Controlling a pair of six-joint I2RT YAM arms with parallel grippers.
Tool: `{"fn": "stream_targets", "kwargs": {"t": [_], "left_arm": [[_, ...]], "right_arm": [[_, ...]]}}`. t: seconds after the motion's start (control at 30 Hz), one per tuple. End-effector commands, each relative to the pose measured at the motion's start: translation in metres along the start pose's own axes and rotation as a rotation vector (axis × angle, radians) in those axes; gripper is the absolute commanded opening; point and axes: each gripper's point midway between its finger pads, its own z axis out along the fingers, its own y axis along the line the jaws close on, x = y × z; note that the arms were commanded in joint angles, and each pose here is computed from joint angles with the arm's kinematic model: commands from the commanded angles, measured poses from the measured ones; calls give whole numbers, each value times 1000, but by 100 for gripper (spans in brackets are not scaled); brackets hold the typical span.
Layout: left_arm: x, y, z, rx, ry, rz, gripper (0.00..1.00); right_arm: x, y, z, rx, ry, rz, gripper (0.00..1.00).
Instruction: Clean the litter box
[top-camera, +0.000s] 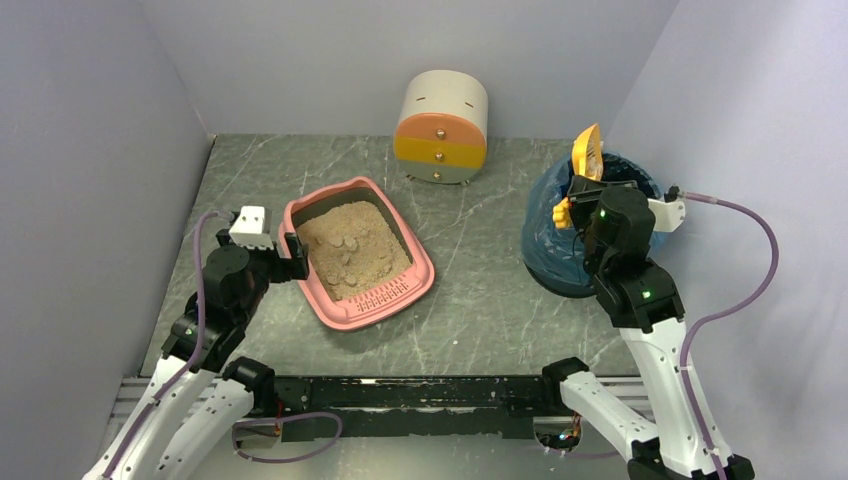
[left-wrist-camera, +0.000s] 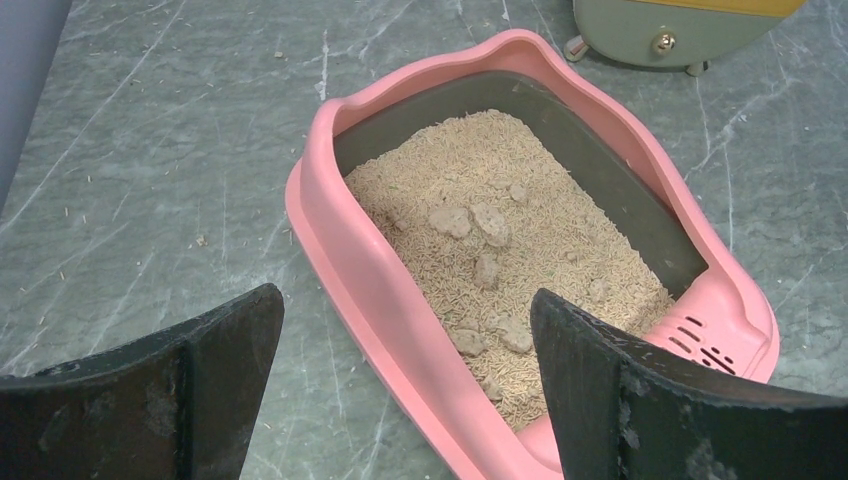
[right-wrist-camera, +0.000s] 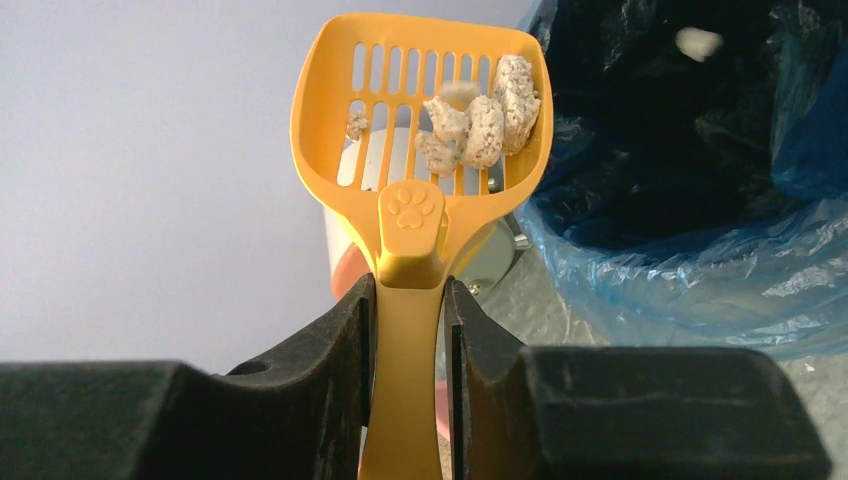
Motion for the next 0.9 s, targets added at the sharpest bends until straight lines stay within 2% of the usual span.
{"fn": "stream_targets", "kwargs": {"t": [0.0,0.37,0.87], "left_arm": [[-4,0,0,-3,-24,12,98],[-4,0,1,-6,-20,13,98],[-1,1,3,-13,-4,19,98]], "right_arm": [[-4,6,0,-16,-12,90,0],[0,4,5,15,-10,159,0],[-27,11,-2,1,-111,440,0]]}}
